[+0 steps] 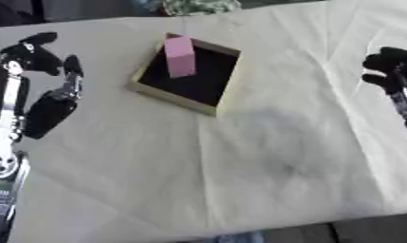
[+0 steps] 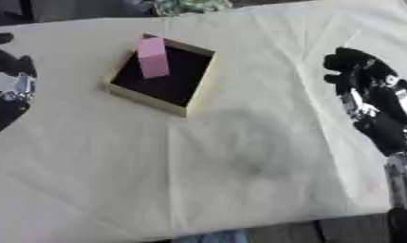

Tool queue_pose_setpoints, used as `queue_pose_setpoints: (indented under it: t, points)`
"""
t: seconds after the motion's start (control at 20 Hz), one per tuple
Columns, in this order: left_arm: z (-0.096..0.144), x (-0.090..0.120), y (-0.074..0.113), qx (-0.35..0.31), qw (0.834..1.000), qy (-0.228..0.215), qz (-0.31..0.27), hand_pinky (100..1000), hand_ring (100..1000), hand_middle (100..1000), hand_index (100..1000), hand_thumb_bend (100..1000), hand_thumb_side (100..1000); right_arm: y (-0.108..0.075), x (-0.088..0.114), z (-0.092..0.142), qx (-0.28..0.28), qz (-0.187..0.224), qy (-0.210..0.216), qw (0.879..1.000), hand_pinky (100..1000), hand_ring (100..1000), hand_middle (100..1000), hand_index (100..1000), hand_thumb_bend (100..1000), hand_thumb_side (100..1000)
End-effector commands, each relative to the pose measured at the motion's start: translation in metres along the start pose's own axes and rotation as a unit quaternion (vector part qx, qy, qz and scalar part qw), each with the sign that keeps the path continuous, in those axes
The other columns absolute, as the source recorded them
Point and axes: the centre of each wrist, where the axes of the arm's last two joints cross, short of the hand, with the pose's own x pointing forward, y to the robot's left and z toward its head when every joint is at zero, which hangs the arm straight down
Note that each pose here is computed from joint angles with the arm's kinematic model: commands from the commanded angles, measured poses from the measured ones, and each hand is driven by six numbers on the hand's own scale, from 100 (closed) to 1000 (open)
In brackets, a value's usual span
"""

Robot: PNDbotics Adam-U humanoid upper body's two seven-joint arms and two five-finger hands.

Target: Pick up objects on the table and place them in the box.

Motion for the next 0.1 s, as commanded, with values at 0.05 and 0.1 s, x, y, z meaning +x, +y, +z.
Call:
queue_pose_setpoints:
  t: [0.05, 0.1]
  points:
    - [0.0, -0.0004, 0.0013, 0.011, 1.0, -0.009, 0.027, 696, 545, 523, 843, 108, 621, -0.0035, 0.0082, -0.0045, 0.003, 0.009, -0.017, 1.0, 861, 878, 791, 878, 100, 424]
    - [0.0006, -0.0023, 0.0009, 0.01, 0.999, -0.007, 0.035, 696, 545, 523, 843, 105, 621, -0.0035, 0.0082, -0.0046, 0.003, 0.009, -0.017, 1.0, 861, 878, 791, 878, 100, 424]
